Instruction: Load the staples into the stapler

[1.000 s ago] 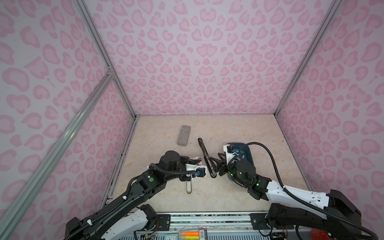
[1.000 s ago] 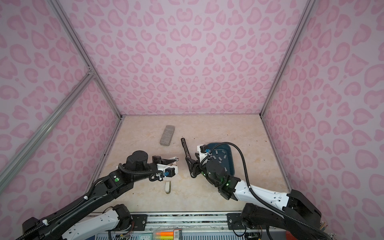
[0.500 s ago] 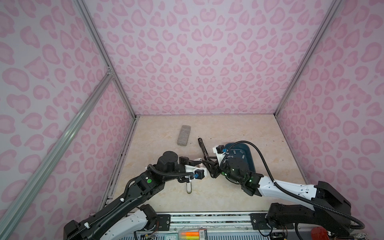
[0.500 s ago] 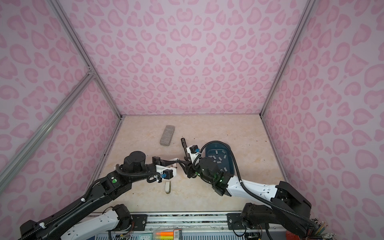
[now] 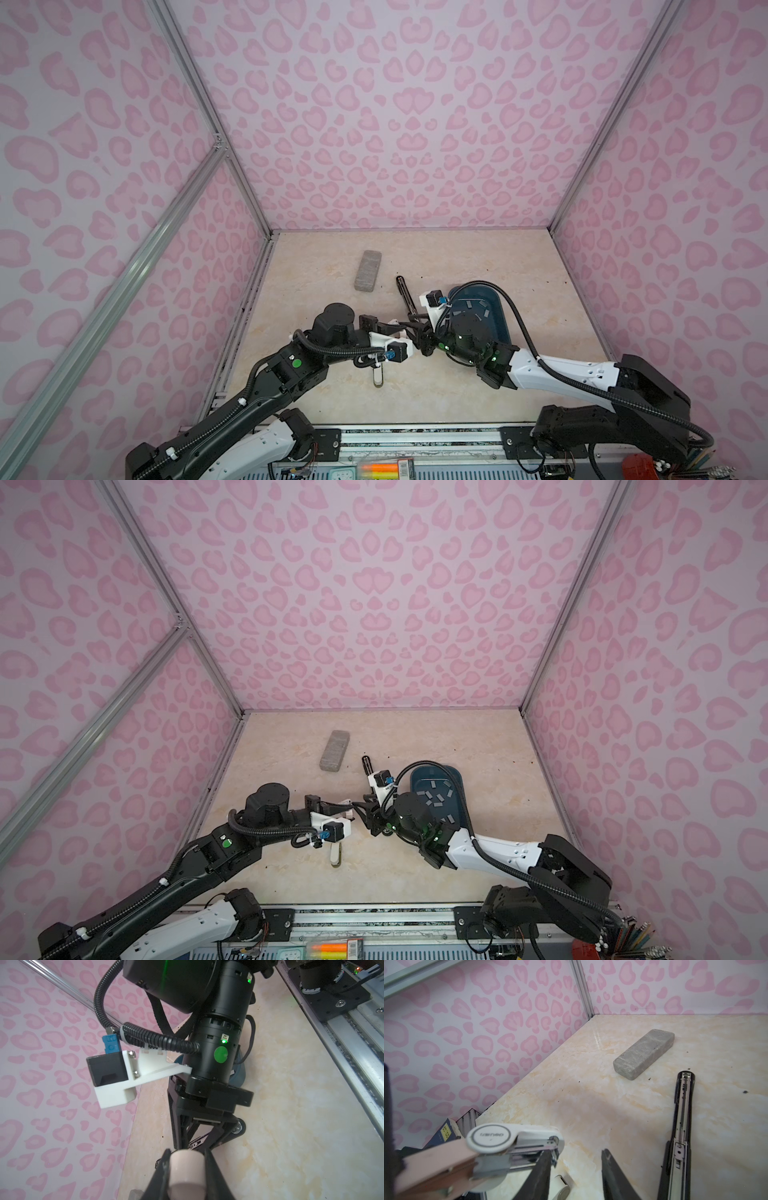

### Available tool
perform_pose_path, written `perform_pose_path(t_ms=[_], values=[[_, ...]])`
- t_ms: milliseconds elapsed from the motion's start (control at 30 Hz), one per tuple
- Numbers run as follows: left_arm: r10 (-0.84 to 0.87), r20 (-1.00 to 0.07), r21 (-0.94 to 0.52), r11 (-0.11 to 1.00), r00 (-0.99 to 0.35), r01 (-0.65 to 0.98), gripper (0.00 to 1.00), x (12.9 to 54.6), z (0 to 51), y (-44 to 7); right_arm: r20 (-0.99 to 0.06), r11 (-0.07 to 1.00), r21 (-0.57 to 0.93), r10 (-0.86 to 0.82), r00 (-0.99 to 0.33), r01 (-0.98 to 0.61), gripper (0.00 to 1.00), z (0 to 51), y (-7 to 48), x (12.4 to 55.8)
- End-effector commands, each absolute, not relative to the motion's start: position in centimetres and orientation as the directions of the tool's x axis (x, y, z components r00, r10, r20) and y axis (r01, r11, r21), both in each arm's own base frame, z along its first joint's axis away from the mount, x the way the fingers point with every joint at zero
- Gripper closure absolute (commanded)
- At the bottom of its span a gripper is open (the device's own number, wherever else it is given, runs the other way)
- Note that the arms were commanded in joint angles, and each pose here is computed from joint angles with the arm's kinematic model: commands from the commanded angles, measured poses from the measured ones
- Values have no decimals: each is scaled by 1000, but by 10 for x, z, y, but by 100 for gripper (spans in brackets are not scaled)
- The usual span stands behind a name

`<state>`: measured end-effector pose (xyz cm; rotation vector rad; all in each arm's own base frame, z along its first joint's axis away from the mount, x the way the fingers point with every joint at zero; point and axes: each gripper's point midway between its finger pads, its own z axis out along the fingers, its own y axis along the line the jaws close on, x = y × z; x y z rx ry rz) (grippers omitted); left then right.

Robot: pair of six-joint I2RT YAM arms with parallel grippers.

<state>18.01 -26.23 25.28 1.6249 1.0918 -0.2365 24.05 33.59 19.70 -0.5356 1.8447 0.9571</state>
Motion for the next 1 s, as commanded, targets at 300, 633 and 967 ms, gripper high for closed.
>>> perform_pose_path(t_ms=[300,633,967], values=[[497,-758,581,223,422,783,97,219,280,-255,-995,652,-83,-15,96,-754,23,268,272,240],[422,-778,540,72,465,838,97,197,278,-272,-984,411,-174,-107,142,-895,14,232,279,197],[291,-777,555,-99,558,826,97,150,275,-274,-976,329,-215,-96,194,-920,12,234,283,169]])
